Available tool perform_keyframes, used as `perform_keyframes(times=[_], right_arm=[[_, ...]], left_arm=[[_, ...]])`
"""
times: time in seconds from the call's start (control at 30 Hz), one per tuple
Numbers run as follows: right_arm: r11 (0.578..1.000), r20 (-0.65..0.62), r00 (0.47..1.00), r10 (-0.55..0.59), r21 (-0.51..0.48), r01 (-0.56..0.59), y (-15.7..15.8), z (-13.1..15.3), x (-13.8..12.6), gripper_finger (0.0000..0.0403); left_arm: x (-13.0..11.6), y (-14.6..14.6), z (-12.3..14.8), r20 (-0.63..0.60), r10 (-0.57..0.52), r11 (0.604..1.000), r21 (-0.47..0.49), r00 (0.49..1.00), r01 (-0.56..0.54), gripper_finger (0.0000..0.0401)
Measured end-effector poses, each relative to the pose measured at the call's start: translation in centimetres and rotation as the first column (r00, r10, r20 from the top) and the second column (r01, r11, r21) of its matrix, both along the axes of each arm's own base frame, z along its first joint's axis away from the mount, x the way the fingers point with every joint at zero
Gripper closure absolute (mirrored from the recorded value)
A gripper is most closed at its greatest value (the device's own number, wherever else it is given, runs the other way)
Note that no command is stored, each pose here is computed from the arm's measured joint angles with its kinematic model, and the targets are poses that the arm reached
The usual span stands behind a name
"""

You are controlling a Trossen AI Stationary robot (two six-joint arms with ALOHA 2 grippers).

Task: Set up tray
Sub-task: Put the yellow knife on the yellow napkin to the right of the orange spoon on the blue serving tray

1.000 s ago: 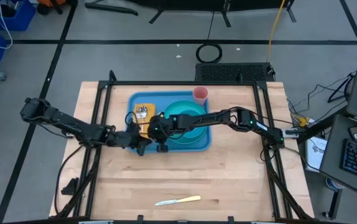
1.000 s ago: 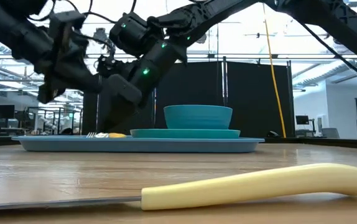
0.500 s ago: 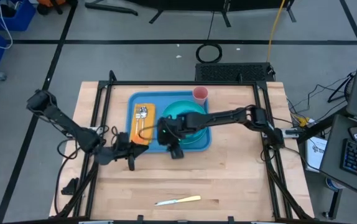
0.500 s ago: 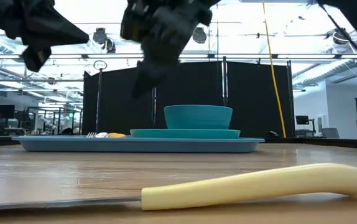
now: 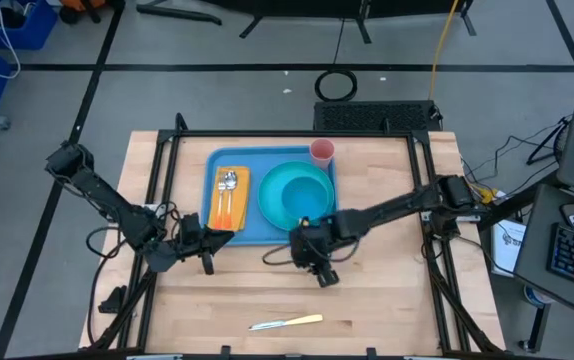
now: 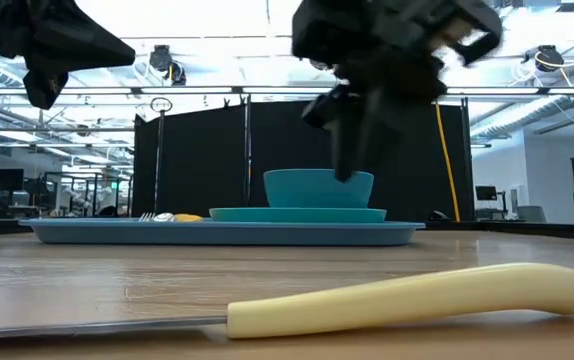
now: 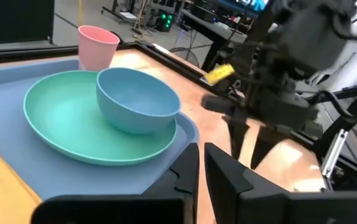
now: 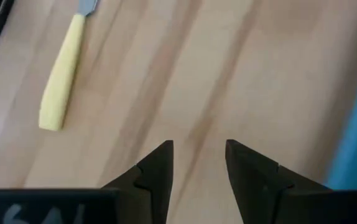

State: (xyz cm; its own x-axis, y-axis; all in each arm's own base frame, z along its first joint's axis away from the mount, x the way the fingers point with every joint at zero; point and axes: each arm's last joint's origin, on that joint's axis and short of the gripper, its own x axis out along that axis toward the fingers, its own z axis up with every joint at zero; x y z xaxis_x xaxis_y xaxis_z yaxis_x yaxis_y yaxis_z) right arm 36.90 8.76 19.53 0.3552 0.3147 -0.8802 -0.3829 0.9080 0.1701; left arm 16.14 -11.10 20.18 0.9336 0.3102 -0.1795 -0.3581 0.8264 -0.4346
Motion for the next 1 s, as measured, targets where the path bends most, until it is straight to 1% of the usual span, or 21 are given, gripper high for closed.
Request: perform_keyframes(times=[0.07,0.17,0.3,0.5,0.57,0.67,0.73,0.83,1.0], right_arm=[[1.000,0.012,1.000,0.011,0.012,-0.011,1.2,-0.8,-0.6,0.0265],[0.998,0.000,1.000,-0.020,0.057,0.020,2.7,-1.9,-0.9,0.0260],[0.998,0.022,0.999,-0.048,0.030,0.047,4.4,-3.1,-0.8,0.0248],[0.997,0.098,0.992,-0.078,0.007,0.077,7.1,-3.0,-1.1,0.0210],[0.995,0.099,0.990,-0.102,0.003,0.102,7.6,-3.0,-1.4,0.0198],[0.993,0.068,0.990,-0.121,0.018,0.120,8.5,-3.1,-1.9,0.0185],[0.994,0.064,0.992,-0.111,0.022,0.109,9.0,-3.3,-2.2,0.0180],[0.991,0.059,0.990,-0.128,0.040,0.126,9.4,-3.4,-2.4,0.0180],[0.985,0.094,0.984,-0.151,0.094,0.142,10.4,-3.5,-2.2,0.0185]], left_arm=[[0.0,0.0,0.0,-0.002,0.001,1.000,0.000,1.000,-0.001,0.0381],[0.0,0.0,0.0,0.000,0.002,1.000,-0.003,1.000,-0.002,0.0392],[0.0,0.0,0.0,0.004,0.006,1.000,-0.009,1.000,-0.006,0.0397],[0.0,0.0,0.0,0.000,0.001,1.000,-0.008,1.000,-0.001,0.0375],[0.0,0.0,-0.1,-0.003,-0.003,1.000,-0.007,1.000,0.003,0.0370],[0.0,0.0,0.0,-0.002,0.000,1.000,-0.004,1.000,0.000,0.0371],[0.0,0.0,0.0,-0.005,0.000,1.000,0.006,1.000,0.000,0.0374],[0.0,0.0,0.0,-0.010,-0.003,1.000,0.020,1.000,0.004,0.0384],[0.0,0.0,-0.1,-0.014,-0.005,1.000,0.027,1.000,0.006,0.0398]])
